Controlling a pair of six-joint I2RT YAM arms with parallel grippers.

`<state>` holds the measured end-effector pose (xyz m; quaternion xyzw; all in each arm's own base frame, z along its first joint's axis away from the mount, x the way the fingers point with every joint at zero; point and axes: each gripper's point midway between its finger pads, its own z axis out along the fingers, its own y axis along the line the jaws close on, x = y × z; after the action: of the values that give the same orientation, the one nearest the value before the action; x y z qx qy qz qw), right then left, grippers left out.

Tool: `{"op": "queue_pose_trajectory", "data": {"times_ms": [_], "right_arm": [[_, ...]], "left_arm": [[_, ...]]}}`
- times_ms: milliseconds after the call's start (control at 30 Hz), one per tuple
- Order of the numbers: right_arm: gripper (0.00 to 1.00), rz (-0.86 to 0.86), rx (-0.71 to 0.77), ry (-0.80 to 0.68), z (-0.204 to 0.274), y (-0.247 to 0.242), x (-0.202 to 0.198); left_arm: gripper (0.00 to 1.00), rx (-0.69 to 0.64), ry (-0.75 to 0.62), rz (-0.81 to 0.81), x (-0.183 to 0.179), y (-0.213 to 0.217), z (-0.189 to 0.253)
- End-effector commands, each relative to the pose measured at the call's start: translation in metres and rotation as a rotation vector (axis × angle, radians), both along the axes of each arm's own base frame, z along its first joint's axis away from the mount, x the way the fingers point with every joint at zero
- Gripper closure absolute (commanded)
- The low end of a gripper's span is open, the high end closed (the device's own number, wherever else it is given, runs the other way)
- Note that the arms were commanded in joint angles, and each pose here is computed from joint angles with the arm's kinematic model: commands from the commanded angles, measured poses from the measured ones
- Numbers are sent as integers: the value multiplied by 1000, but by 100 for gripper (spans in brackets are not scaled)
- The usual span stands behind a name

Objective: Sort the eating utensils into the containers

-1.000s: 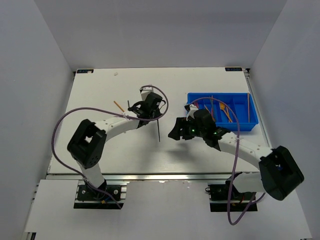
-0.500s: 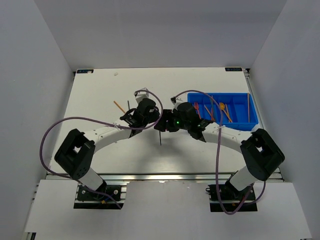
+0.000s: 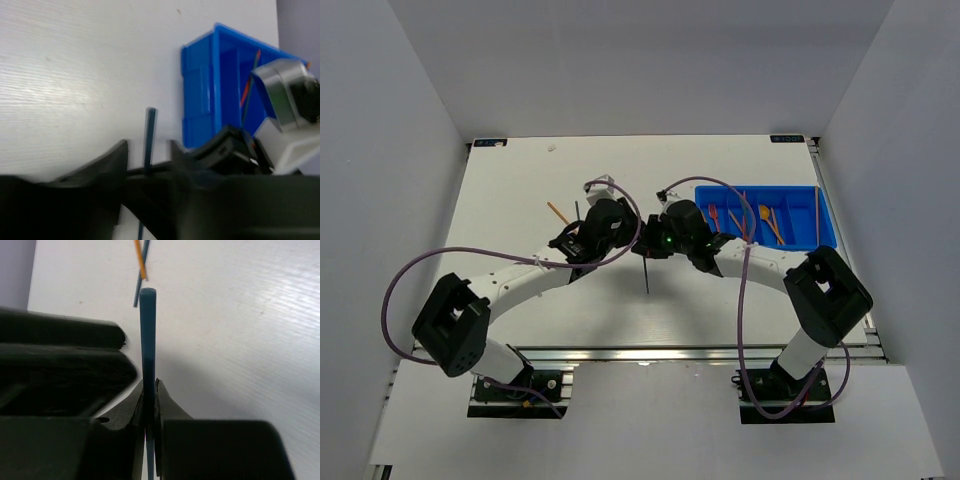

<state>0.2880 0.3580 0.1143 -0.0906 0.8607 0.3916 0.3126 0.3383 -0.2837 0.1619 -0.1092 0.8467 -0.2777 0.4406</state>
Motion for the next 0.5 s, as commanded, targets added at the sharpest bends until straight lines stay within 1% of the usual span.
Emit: {"op": "queue_pose_trajectory", "data": {"times_ms": [0, 33, 67, 100, 133, 167, 200, 233, 267, 300, 333, 367, 433, 467], "right_arm": [[100, -28, 12, -144, 35, -1, 21], [100, -16, -70, -158, 26, -14, 21], [100, -44, -107, -186, 33, -27, 31], [100, -85, -171, -218, 34, -44, 40], [100, -105, -257, -214, 27, -65, 42], [100, -178, -355, -278, 40, -101, 60], [100, -212, -412, -293, 43, -121, 68], [100, -257, -461, -302, 49, -145, 75], [100, -340, -549, -325, 58, -192, 90], [100, -366, -588, -338, 62, -212, 97], [100, -397, -631, -341, 65, -234, 103], [100, -466, -690, -324, 66, -272, 112], [100, -475, -767, -368, 77, -305, 123], [100, -516, -807, -368, 79, -331, 129]], "left_arm": [[42, 0, -37, 27, -2, 10, 24], [2, 43, -19, 46, -5, 19, 21], [2, 66, -41, 64, -2, 25, 33], [2, 89, -76, 116, 0, 39, 48], [2, 140, -64, 140, -5, 52, 49], [2, 165, -88, 163, -5, 62, 61], [2, 162, -124, 189, -10, 74, 80], [2, 203, -128, 230, -15, 90, 84], [2, 219, -143, 236, -19, 98, 91], [2, 203, -172, 244, -27, 107, 106], [2, 216, -168, 236, -34, 113, 108], [2, 229, -175, 219, -39, 117, 110], [2, 245, -176, 196, -53, 127, 114], [2, 269, -175, 176, -58, 130, 113]]}}
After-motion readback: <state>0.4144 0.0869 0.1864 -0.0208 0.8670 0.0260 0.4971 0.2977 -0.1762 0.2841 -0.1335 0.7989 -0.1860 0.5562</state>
